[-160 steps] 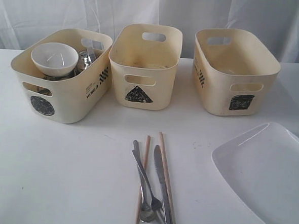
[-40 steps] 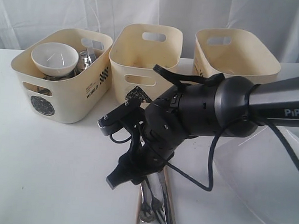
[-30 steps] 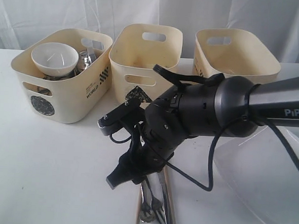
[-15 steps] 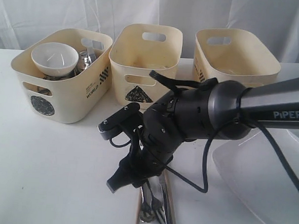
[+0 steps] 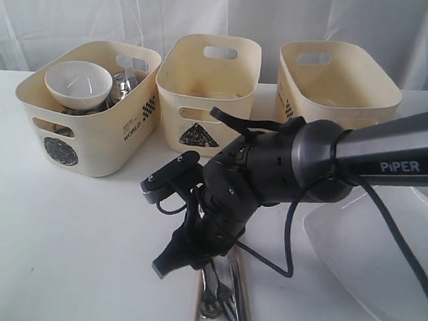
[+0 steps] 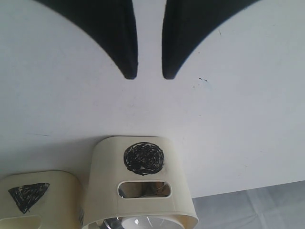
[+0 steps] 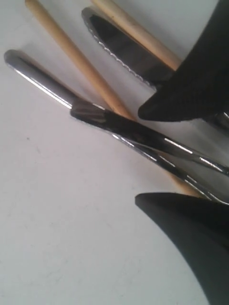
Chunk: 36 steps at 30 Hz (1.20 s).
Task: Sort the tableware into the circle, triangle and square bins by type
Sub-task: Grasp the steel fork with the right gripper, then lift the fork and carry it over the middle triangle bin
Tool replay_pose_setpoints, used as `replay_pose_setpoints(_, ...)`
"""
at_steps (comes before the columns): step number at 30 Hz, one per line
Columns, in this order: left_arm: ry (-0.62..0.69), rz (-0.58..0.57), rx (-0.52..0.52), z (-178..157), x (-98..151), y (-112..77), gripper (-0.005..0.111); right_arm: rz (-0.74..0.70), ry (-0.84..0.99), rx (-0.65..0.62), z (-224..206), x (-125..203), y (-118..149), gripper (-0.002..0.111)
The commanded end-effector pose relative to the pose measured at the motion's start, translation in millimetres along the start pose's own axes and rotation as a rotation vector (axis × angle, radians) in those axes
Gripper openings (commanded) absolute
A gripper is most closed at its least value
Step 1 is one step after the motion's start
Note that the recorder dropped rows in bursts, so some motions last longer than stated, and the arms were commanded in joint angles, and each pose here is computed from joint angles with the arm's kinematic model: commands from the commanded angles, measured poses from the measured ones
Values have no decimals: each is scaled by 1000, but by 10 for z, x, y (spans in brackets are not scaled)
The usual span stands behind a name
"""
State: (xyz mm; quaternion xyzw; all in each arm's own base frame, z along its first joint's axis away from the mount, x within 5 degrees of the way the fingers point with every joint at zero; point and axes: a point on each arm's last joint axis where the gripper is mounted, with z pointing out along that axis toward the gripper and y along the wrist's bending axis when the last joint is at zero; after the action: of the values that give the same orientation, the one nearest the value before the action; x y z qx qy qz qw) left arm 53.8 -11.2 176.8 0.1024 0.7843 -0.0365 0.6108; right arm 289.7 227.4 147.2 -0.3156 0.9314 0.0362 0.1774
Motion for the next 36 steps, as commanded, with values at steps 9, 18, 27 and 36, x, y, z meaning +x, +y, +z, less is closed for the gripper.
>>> replay_pose_setpoints(9,3,-9,-1,0,14,0,25,5,-10,1,-7,-17,-6,21)
replay_pose_setpoints(18,3,-9,-1,0,14,0,25,4,-34,-2,-7,-38,-4,5)
replay_pose_setpoints(27,3,-9,-1,0,14,0,25,12,-101,-6,-232,-102,-12,0)
replay_pose_setpoints(36,3,-9,-1,0,14,0,25,11,-191,-8,-510,-168,-25,0)
